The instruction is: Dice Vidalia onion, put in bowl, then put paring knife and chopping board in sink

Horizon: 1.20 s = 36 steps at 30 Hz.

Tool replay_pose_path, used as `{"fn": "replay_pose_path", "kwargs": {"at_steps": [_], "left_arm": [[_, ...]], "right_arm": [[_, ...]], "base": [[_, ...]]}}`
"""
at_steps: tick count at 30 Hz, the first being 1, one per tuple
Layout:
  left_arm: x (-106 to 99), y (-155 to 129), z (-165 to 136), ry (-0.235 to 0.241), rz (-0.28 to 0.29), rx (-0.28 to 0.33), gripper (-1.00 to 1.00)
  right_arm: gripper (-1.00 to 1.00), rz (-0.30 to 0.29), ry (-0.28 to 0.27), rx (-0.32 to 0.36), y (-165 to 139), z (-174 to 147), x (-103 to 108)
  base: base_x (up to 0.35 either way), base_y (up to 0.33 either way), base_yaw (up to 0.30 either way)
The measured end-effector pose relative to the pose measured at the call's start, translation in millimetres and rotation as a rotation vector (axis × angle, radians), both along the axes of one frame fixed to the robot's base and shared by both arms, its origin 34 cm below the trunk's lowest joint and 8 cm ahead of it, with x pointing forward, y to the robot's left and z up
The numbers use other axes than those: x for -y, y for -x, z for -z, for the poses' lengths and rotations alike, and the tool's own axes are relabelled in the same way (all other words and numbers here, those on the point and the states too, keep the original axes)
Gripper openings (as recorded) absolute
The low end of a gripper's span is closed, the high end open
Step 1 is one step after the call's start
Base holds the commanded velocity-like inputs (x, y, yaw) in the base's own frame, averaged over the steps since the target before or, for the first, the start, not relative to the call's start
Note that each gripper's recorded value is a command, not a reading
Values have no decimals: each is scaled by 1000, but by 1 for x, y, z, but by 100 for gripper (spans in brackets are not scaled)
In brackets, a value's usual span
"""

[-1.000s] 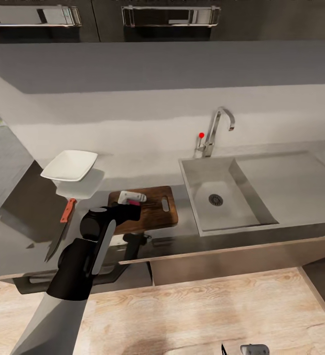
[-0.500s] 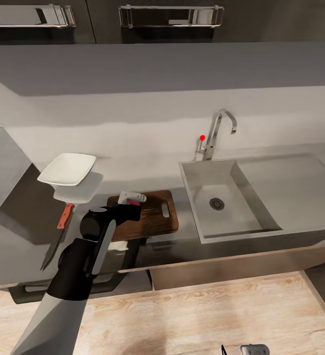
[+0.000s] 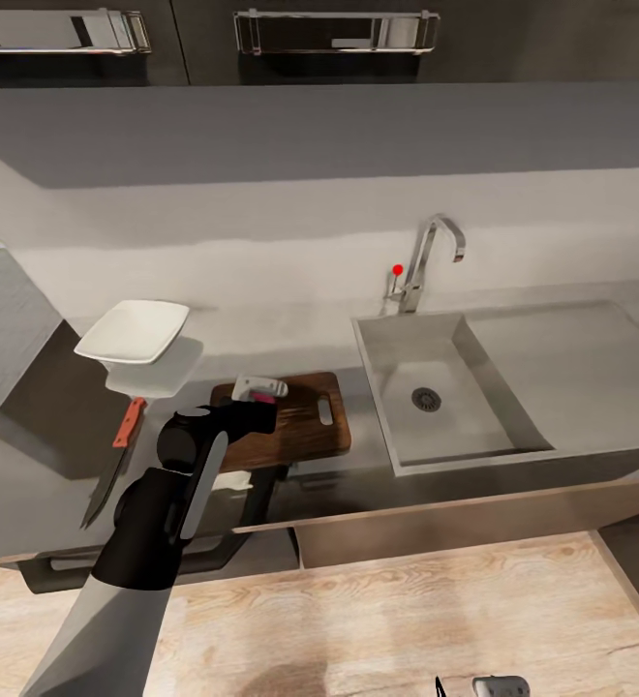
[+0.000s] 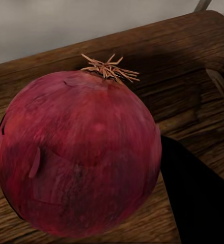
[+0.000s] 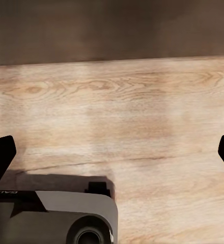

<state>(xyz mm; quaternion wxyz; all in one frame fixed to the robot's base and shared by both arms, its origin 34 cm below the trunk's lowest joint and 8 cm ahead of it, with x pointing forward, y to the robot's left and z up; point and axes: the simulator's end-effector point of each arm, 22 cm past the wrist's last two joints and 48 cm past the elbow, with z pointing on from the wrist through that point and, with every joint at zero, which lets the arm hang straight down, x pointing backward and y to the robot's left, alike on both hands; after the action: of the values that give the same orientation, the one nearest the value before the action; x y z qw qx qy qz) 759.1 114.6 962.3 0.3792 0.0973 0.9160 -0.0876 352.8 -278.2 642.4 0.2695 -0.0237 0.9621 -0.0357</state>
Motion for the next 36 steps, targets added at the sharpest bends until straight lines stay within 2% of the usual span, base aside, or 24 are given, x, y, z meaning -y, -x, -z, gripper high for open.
{"fn": "replay_pose_path", "kwargs": {"at_steps": [36], "left_arm": [[0, 0, 0, -1, 0, -1, -100]], "right_arm": [[100, 0, 0, 0, 0, 0, 0]], "base": [[-9, 0, 0]]}}
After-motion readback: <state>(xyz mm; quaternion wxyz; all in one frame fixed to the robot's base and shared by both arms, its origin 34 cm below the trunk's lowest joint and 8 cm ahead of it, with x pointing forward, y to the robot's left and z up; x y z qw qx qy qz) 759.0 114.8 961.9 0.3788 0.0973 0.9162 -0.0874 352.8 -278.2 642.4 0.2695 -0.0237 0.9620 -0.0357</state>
